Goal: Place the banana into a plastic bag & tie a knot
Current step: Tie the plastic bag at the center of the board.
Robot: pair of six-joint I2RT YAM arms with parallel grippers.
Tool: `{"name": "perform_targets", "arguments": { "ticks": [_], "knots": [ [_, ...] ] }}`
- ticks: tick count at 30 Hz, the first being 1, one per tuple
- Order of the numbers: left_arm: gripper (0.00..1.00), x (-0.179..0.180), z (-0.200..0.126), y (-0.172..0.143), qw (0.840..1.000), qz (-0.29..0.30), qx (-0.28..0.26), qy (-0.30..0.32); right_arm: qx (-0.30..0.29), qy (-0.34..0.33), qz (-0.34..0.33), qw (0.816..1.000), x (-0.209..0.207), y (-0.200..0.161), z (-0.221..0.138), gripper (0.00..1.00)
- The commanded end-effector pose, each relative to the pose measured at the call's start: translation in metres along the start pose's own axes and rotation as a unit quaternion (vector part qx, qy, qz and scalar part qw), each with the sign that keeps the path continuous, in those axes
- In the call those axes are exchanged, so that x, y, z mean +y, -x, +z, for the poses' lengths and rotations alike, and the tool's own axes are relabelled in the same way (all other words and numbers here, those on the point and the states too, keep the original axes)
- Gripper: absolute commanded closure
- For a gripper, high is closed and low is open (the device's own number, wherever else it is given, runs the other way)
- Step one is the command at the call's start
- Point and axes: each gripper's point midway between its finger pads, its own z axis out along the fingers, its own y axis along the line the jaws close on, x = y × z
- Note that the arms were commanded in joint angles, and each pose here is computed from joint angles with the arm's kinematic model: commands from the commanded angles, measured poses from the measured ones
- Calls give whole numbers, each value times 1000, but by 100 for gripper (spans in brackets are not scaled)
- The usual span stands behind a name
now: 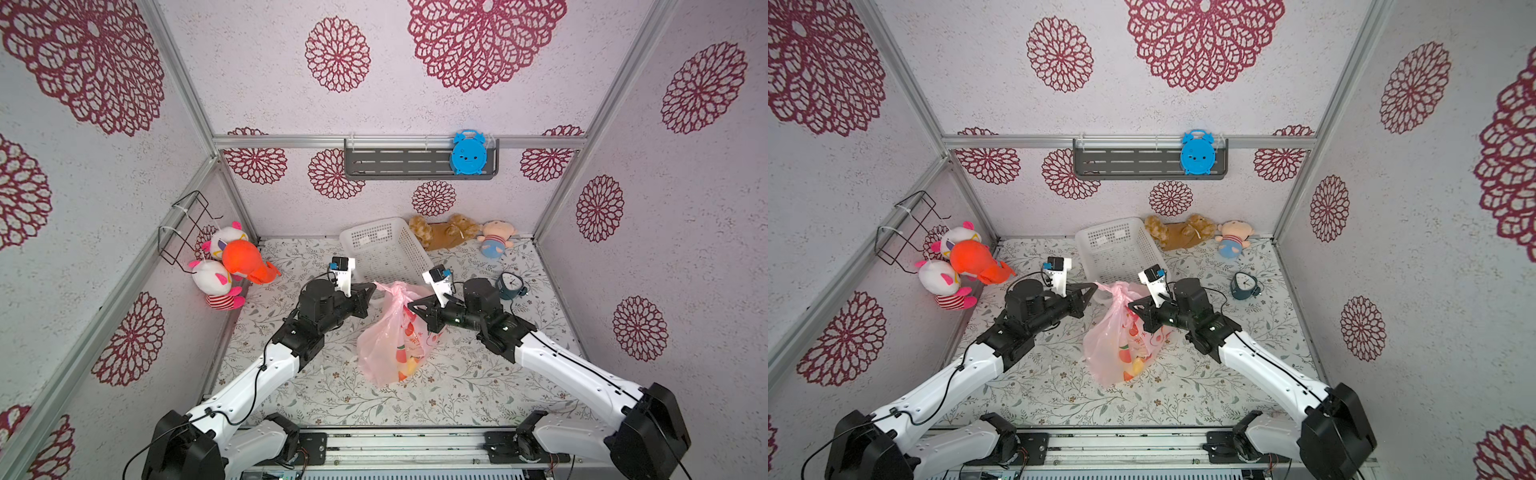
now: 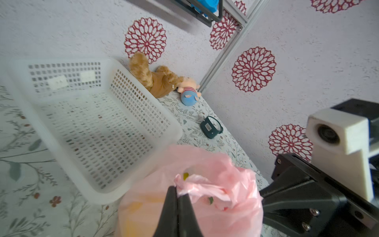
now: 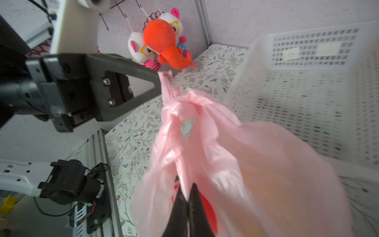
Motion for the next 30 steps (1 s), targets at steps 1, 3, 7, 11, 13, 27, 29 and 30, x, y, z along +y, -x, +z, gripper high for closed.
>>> {"name": "perform_targets", "arguments": {
  "ticks": [1, 3, 7, 11, 13, 27, 29, 30],
  "knots": [
    [100, 47, -15, 16, 994, 5, -13, 112, -6, -122, -7, 992, -37, -8, -24, 100],
    [100, 60, -17, 16, 990, -3, -13, 140, -3, -163, 7, 987, -52, -21, -33, 100],
    [100, 99, -31, 5, 976, -29, -20, 215, 10, -289, 55, 956, -100, -63, -62, 100],
    [100, 147, -41, -21, 957, -67, -6, 282, 34, -370, 140, 918, -151, -123, -92, 100],
    [100, 164, -43, -35, 950, -84, 7, 300, 36, -370, 175, 911, -163, -144, -98, 100],
    [100, 151, -53, 3, 956, -94, -18, 277, -45, -321, 147, 935, -152, -65, -99, 100],
    [100, 154, -45, -6, 957, -101, -4, 271, -45, -325, 147, 933, -161, -68, -98, 100],
    [100, 156, -40, -12, 958, -106, -1, 266, -44, -328, 150, 932, -166, -72, -97, 100]
  ]
}}
